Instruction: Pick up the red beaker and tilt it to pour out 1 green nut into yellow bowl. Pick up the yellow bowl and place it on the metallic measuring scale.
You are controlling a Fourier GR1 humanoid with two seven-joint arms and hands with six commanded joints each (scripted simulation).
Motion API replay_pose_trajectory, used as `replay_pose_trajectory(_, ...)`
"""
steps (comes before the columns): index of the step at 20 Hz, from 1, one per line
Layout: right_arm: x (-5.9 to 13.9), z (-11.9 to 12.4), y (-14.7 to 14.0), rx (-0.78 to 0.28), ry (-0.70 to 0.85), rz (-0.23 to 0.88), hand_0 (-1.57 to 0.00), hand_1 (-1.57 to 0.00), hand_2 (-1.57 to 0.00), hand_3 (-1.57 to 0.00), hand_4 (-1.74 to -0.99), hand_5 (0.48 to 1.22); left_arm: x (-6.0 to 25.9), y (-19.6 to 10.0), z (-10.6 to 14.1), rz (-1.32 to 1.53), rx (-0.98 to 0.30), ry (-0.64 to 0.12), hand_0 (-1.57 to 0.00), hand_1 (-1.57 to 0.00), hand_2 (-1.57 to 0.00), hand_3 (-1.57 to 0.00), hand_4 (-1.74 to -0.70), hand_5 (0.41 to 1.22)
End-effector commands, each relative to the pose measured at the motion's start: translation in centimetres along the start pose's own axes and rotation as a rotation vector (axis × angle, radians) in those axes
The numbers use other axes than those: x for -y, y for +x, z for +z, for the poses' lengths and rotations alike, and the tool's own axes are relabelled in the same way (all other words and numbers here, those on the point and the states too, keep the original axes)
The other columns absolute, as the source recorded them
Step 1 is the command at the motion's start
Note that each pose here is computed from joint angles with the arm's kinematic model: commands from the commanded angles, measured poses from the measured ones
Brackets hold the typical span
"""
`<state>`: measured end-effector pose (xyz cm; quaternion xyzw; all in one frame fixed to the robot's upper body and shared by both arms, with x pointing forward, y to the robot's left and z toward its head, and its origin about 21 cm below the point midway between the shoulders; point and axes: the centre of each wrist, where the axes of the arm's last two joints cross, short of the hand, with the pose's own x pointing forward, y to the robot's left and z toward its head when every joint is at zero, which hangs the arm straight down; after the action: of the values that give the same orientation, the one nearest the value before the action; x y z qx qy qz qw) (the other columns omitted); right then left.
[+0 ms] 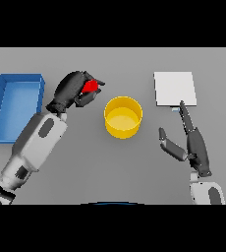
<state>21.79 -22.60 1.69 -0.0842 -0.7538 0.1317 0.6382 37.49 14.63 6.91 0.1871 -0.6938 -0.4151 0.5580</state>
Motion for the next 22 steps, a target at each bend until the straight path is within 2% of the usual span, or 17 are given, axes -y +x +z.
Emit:
replay_pose_trajectory(1,0.1,-0.3,-0.2,-0.01,-0.002,-0.008,0.0,0.0,0.0,0.0,-1.26,0.719,-0.2,0.5,-0.4,-0.092,0.016,-0.02,-1.57,-1.57,-1.57,-1.57,-1.74,1.123)
replay_pose_trajectory(8,-0.2,0.1,-0.5,0.0,0.006,-0.026,0.0,0.0,0.0,0.0,-1.264,0.717,0.1,3.8,-3.2,-0.604,0.131,-0.186,-1.57,-1.57,-1.57,-1.57,-1.74,1.193)
replay_pose_trajectory(11,-0.4,-0.6,-0.1,0.001,-0.003,-0.034,0.0,0.0,0.0,0.0,-1.258,0.697,-0.2,4.7,-4.0,-0.794,0.177,-0.287,-1.57,-1.57,-1.57,-1.57,-1.61,1.206)
replay_pose_trajectory(15,-0.1,-0.1,-0.5,-0.011,-0.021,-0.038,0.0,0.0,0.0,0.0,-1.225,0.663,0.6,6.5,-5.0,-0.98,0.217,-0.411,-1.57,-1.57,-1.57,-1.57,-1.68,1.215)
replay_pose_trajectory(17,-0.9,-0.3,-0.1,-0.001,-0.021,-0.044,0.0,0.0,0.0,0.0,-1.209,0.654,0.6,7.4,-5.6,-1.052,0.235,-0.45,-1.57,-1.57,-1.57,-1.57,-1.7,1.217)
replay_pose_trajectory(22,-0.6,-0.6,-0.6,-0.011,-0.032,-0.009,0.0,0.0,0.0,0.0,-1.191,0.649,1.5,9.0,-6.5,-1.281,0.243,-0.51,-1.57,-1.57,-1.57,-1.57,-1.73,1.22)
